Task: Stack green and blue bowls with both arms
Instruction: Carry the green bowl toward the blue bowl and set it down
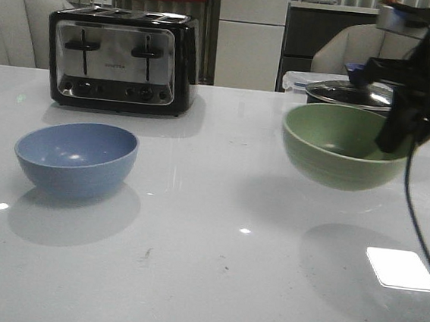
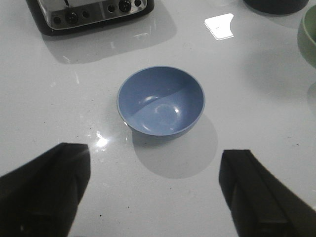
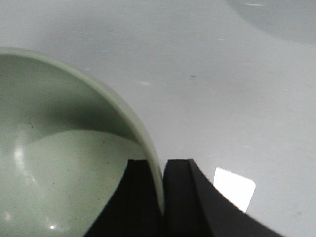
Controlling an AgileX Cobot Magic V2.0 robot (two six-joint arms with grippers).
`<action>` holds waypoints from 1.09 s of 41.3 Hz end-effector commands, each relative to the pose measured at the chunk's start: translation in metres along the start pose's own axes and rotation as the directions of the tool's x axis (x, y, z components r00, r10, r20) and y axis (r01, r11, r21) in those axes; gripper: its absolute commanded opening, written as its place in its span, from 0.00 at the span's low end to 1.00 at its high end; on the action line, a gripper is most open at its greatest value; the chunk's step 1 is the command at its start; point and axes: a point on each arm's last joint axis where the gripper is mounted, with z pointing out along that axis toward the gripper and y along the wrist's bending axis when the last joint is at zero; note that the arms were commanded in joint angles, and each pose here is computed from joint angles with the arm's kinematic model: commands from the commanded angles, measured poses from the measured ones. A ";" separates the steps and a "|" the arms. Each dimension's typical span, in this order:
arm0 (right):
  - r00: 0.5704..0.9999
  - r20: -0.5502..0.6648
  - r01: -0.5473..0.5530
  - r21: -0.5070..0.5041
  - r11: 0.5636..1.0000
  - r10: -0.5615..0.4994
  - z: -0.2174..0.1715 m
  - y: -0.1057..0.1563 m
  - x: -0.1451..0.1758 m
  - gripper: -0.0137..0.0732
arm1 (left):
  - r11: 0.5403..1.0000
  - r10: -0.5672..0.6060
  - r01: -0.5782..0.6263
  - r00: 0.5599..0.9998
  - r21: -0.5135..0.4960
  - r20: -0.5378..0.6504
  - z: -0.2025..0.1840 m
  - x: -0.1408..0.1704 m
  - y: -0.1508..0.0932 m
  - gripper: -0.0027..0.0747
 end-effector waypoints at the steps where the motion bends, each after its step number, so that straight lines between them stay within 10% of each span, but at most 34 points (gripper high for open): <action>1: 0.990 0.078 0.121 -0.037 0.992 -0.118 -0.021 0.042 -0.006 0.19 | 1.000 -0.002 0.002 0.995 -0.001 0.102 -0.004 -0.014 0.000 0.78; 13: 0.960 0.045 0.278 -0.108 0.954 -0.275 0.008 0.110 0.006 0.19 | 1.000 -0.002 0.002 0.995 -0.001 0.102 -0.004 -0.014 0.000 0.78; 30: 0.957 -0.033 0.282 -0.123 0.952 -0.288 0.048 0.117 0.013 0.20 | 1.000 -0.002 0.002 0.995 -0.001 0.102 -0.004 -0.014 0.000 0.78; 45: 0.956 0.027 0.292 -0.122 0.948 -0.291 0.026 0.120 0.009 0.63 | 1.000 -0.002 0.002 0.995 -0.001 0.102 -0.004 -0.014 0.000 0.78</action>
